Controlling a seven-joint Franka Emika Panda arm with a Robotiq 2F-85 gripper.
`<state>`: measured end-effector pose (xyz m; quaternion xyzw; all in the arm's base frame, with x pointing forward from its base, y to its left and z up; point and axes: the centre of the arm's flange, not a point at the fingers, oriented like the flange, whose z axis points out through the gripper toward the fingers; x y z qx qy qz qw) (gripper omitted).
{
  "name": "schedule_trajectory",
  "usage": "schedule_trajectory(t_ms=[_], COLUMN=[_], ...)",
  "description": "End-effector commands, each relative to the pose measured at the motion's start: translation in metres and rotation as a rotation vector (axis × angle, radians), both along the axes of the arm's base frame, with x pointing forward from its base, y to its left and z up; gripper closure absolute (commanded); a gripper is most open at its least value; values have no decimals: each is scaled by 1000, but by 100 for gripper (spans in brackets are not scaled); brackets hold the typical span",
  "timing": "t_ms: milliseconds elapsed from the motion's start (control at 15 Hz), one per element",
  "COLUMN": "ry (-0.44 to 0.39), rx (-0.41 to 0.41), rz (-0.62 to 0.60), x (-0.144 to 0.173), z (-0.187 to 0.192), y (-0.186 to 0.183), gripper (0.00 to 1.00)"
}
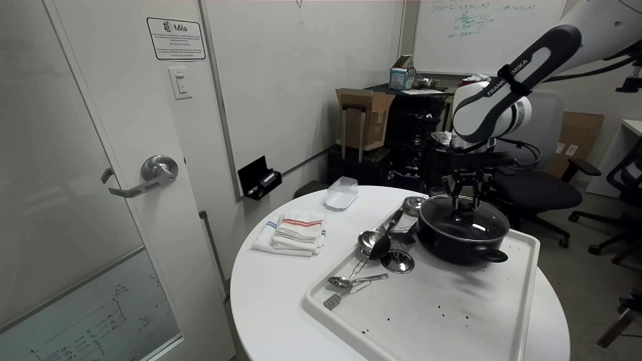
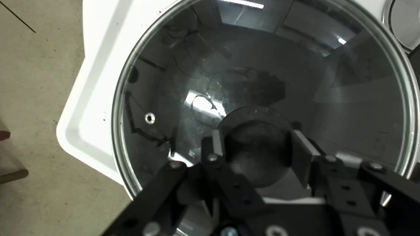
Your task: Put the glass lid on the black pot.
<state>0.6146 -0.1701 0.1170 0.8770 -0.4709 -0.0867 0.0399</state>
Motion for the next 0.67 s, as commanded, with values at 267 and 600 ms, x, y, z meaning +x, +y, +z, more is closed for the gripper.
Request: schedule_trajectory(t_ms=[267, 600], ry=[-30, -39], rx=[-33, -36], rz=[-13, -16], x=[-7, -7], z=[20, 21], y=[-1, -4], gripper=[75, 75])
